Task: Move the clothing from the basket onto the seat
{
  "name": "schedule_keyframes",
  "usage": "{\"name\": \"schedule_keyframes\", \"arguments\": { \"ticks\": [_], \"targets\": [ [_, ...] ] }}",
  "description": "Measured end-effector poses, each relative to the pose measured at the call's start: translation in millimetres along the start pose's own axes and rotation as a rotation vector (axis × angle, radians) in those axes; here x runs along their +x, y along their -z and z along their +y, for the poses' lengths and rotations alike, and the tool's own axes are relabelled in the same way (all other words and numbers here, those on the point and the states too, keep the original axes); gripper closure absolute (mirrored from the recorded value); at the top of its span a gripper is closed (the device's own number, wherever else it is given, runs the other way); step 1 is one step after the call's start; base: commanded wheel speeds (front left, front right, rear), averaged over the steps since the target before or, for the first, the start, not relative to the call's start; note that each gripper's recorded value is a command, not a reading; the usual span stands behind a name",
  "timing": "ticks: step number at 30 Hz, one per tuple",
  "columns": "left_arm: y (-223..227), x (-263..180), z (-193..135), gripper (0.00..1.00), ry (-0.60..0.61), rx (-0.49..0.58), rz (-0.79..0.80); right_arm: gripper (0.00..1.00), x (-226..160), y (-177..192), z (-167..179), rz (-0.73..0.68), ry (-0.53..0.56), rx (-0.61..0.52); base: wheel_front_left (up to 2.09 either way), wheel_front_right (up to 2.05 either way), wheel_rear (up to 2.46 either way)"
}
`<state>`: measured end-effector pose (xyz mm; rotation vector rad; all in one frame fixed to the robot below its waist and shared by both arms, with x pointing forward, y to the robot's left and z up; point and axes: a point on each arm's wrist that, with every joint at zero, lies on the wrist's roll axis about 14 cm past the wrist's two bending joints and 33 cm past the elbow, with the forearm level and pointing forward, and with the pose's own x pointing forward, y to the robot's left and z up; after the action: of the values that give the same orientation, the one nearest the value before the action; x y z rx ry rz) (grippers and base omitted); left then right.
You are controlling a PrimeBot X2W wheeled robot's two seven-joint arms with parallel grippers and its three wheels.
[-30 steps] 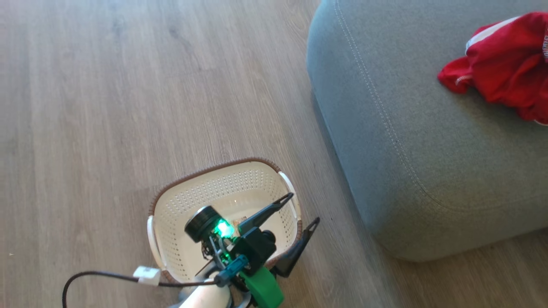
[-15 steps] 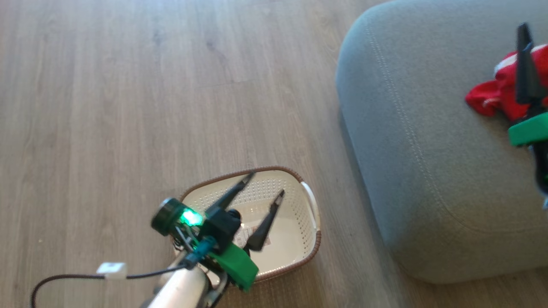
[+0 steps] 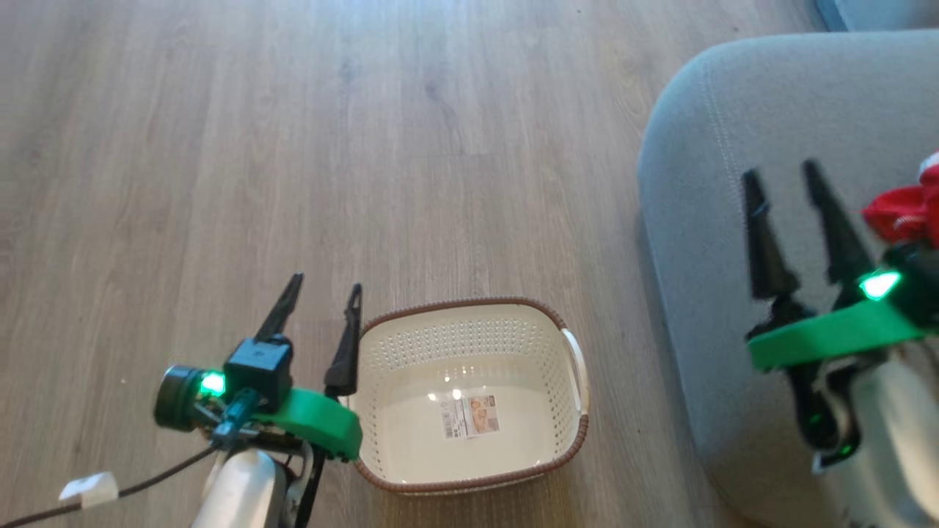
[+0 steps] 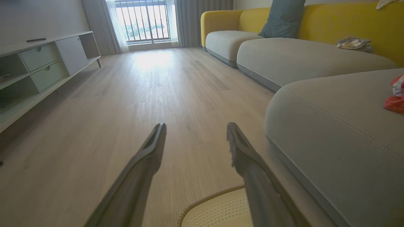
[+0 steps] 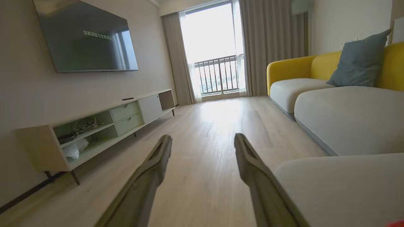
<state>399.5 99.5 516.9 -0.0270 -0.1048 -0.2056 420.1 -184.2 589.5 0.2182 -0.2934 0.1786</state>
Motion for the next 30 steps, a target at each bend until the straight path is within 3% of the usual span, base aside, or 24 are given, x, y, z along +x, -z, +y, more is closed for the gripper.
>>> {"name": "schedule_keyframes", "arguments": {
  "ticks": [10,18,30],
  "targets": [
    [11.0,-31.2,50.5,0.00,-0.226,-0.048,0.042,0.00,-27.2,42.3,23.5,0.104,0.017,0.065,0.00,0.00,0.00],
    [36.1,-48.1,66.1,0.00,-0.299,-0.072,0.123,0.00,-49.9,75.1,19.2,0.212,0.053,0.039,0.00,0.00,0.00],
    [43.7,-55.4,80.8,0.00,-0.357,-0.087,0.147,0.00,-51.9,85.5,23.4,0.244,0.044,0.023,0.00,0.00,0.00]
  ]
}}
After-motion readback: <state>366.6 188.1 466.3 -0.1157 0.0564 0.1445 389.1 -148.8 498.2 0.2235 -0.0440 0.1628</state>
